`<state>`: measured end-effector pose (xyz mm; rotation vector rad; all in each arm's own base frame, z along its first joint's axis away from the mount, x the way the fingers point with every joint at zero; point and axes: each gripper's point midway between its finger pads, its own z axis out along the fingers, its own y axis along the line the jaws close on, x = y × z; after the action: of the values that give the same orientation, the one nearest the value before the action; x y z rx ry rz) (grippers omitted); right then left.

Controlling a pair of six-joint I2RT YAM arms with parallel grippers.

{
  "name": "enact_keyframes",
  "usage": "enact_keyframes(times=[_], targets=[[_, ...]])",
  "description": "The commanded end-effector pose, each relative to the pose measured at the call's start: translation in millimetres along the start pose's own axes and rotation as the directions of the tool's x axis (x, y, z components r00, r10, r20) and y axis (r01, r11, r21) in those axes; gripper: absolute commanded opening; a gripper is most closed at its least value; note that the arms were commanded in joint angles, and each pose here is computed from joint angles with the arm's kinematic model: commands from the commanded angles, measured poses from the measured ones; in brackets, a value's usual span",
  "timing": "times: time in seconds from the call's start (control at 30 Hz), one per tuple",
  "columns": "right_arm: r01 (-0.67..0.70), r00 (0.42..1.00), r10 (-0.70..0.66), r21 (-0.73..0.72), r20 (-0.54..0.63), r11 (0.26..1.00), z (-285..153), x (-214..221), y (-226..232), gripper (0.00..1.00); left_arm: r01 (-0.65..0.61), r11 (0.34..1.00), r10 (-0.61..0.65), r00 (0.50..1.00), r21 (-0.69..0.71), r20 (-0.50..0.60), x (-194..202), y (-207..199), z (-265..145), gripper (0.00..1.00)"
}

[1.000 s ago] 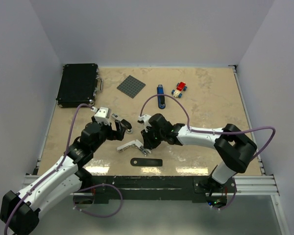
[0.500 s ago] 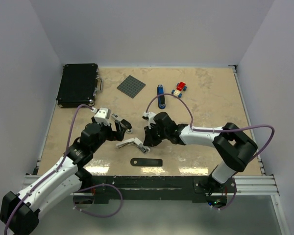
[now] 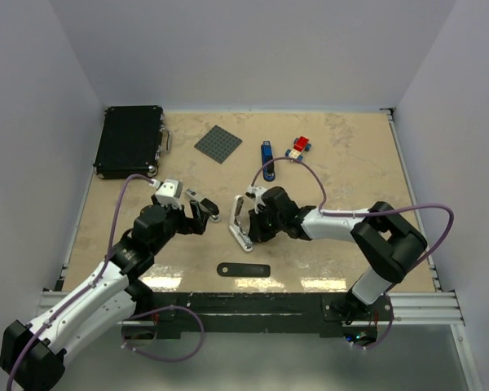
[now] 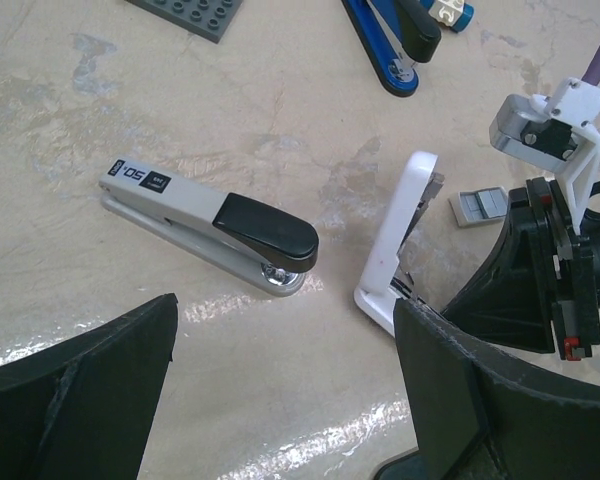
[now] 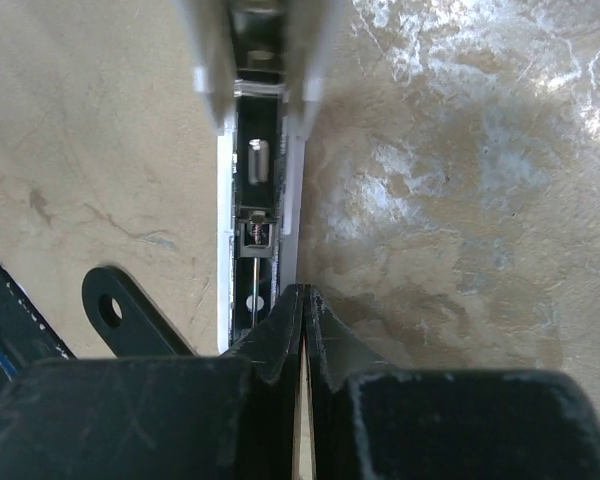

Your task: Load the staples into the stapler

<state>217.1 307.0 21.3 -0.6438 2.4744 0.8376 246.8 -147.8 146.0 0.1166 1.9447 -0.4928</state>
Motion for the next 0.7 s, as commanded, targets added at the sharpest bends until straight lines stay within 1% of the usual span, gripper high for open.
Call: enact_keyframes(times=[0.0, 0.17, 0.27, 0.3, 0.33, 0.37, 0.4, 0.43, 0.47, 0.5, 0.53, 0.57, 0.63, 0.67], targets=[[0.006, 1.0, -0.006, 0.029, -0.005, 1.0, 1.9, 5.4, -7.1, 0.02, 0.022, 0.999, -0.024, 0.998, 0.027, 0.055, -13.0, -5.6, -0.5, 0.94], [0.035, 0.999, -0.036, 0.054, 0.025, 0.998, -3.0, -6.1, -6.0, 0.02, 0.016, 0.999, -0.018, 0.998, 0.032, 0.057, -12.7, -6.0, -1.2, 0.93], [0.054, 0.998, -0.057, 0.095, 0.029, 0.994, -7.4, -10.7, -8.4, 0.02, 0.015, 0.998, -0.016, 1.0, 0.055, 0.027, -4.4, -9.3, 0.2, 0.94], [0.049, 0.998, -0.053, 0.098, 0.038, 0.994, -9.2, -14.1, -7.3, 0.03, 0.019, 0.995, -0.024, 0.998, 0.096, 0.051, -11.6, -17.7, 1.0, 0.94], [0.039, 0.999, -0.043, 0.126, 0.029, 0.991, -12.5, -12.0, -11.4, 0.04, 0.021, 0.993, -0.026, 0.999, 0.113, 0.043, -9.5, -20.6, 1.6, 0.94], [0.023, 0.998, -0.031, 0.127, 0.062, 0.992, -20.5, -21.9, -6.0, 0.06, 0.019, 0.992, -0.023, 0.999, 0.127, 0.03, -6.2, -23.1, 3.4, 0.95], [0.008, 0.998, -0.018, 0.137, 0.068, 0.991, -25.5, -24.1, -5.8, 0.07, 0.019, 0.986, -0.023, 0.999, 0.166, 0.022, -5.9, -30.6, 3.8, 0.95], [-0.007, 0.995, -0.01, 0.17, 0.097, 0.985, -31.4, -30.3, -9.1, 0.09, 0.025, 0.983, -0.028, 1.0, 0.182, 0.014, -4.8, -33.8, 5.1, 0.96], [-0.019, 0.99, -0.005, 0.174, 0.139, 0.985, -41.5, -41.5, -5.5, 0.13, 0.038, 0.983, -0.035, 0.999, 0.181, -0.022, 2.3, -34.6, 9.3, 0.96], [-0.046, 0.987, 0.015, 0.191, 0.159, 0.981, -48.1, -45.6, -6.3, 0.15, 0.053, 0.98, -0.046, 0.998, 0.191, -0.039, 1.4, -38.6, 10.9, 0.95], [-0.059, 0.981, 0.018, 0.212, 0.192, 0.975, -54.3, -53.1, -7.5, 0.18, 0.077, 0.978, -0.065, 0.996, 0.193, -0.065, 3.9, -41.4, 12.9, 0.93], [-0.086, 0.97, 0.032, 0.218, 0.24, 0.972, -64.9, -62.2, -5.6, 0.25, 0.088, 0.98, -0.07, 0.992, 0.18, -0.108, 11.5, -40.9, 18.5, 0.92], [-0.123, 0.956, 0.049, 0.245, 0.289, 0.962, -75.6, -69.3, -9.3, 0.31, 0.105, 0.98, -0.08, 0.986, 0.17, -0.147, 11.7, -45.6, 23.2, 0.88], [-0.167, 0.939, 0.067, 0.277, 0.338, 0.946, -83.1, -76.1, -15.5, 0.38, 0.103, 0.983, -0.073, 0.98, 0.155, -0.186, 20.4, -45.8, 28.7, 0.88]])
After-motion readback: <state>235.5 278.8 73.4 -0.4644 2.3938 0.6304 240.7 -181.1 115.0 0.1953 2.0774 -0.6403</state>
